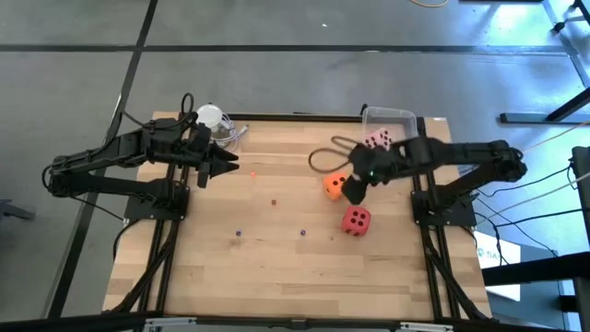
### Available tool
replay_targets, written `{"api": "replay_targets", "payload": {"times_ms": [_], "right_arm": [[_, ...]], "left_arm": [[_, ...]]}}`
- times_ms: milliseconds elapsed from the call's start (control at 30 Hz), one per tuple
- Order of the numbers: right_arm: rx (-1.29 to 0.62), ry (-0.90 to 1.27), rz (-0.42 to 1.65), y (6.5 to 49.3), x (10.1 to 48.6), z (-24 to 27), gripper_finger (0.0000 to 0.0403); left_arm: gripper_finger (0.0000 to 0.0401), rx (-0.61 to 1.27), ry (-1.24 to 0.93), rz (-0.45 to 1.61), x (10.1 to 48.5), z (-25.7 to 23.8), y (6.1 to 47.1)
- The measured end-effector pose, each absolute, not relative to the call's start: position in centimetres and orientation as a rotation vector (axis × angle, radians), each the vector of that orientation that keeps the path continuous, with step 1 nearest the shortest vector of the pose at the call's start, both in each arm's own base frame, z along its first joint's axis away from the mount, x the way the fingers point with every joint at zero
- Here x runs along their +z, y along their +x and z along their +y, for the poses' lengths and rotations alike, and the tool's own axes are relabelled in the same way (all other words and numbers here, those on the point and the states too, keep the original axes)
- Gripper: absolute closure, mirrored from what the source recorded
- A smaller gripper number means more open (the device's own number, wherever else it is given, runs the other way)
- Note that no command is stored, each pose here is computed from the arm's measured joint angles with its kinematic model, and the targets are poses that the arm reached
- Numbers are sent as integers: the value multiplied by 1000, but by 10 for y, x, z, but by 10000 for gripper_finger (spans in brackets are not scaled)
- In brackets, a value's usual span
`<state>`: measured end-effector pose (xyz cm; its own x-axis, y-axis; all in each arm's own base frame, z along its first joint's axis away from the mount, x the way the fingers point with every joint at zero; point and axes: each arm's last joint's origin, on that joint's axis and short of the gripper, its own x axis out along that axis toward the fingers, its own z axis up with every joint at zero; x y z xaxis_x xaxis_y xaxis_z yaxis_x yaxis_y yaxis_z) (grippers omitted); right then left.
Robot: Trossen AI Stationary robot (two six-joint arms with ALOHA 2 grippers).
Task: Pick & Place Dice
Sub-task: Put the right small blue die into the container
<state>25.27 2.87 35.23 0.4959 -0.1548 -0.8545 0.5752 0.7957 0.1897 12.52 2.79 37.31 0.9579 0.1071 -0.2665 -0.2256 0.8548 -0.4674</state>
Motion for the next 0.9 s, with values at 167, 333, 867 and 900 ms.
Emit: {"api": "replay_targets", "payload": {"times_ms": [167,333,867,900], "right_arm": [[-372,435,972,266,342,58,169],[-317,291,1061,283,318,81,175],[-159,278,1097,343,256,108,150],[-151,283,1101,345,254,109,149]], "left_arm": [[233,169,-519,238,373,28,125],[233,165,-515,264,371,27,125],[233,175,-491,335,364,30,134],[233,176,-489,340,363,30,135]]}}
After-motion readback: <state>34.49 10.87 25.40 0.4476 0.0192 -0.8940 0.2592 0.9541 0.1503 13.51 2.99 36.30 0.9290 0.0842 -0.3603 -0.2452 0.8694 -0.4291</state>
